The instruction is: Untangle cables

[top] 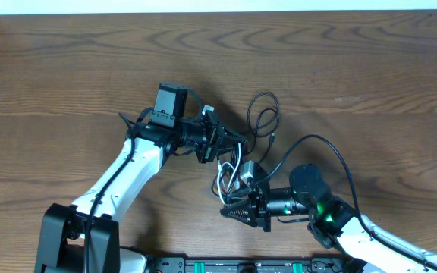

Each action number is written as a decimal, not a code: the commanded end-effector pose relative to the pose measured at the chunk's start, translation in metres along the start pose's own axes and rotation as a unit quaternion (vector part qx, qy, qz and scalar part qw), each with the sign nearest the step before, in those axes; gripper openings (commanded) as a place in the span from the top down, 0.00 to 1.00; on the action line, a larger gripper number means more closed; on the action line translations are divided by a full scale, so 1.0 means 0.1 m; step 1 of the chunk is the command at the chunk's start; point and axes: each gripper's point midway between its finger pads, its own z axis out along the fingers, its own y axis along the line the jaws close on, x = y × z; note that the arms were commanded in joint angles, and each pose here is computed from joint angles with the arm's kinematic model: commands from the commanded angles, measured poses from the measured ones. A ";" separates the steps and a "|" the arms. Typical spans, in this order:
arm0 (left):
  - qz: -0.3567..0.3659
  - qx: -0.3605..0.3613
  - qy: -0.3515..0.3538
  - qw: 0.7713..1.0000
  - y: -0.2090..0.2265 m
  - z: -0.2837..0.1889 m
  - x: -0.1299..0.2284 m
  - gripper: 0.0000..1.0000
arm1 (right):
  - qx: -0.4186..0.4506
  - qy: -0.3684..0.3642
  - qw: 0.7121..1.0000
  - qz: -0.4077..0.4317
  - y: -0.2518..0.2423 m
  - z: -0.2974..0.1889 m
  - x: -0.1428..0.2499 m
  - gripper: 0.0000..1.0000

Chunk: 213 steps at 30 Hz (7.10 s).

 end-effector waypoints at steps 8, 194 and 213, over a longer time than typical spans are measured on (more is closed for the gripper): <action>0.009 -0.017 -0.050 0.999 0.08 0.00 -0.18 0.92 | -0.140 -0.044 0.987 -0.067 0.62 -0.09 -0.36 0.74; 0.347 -0.256 -0.330 0.840 0.27 -0.44 -0.76 0.24 | 0.353 -0.239 0.899 0.100 -0.94 -1.28 -0.90 0.99; 0.505 -0.063 -0.149 0.848 -0.33 0.07 -0.05 0.17 | 0.309 -0.345 0.882 -0.089 -0.01 -1.68 -1.88 0.99</action>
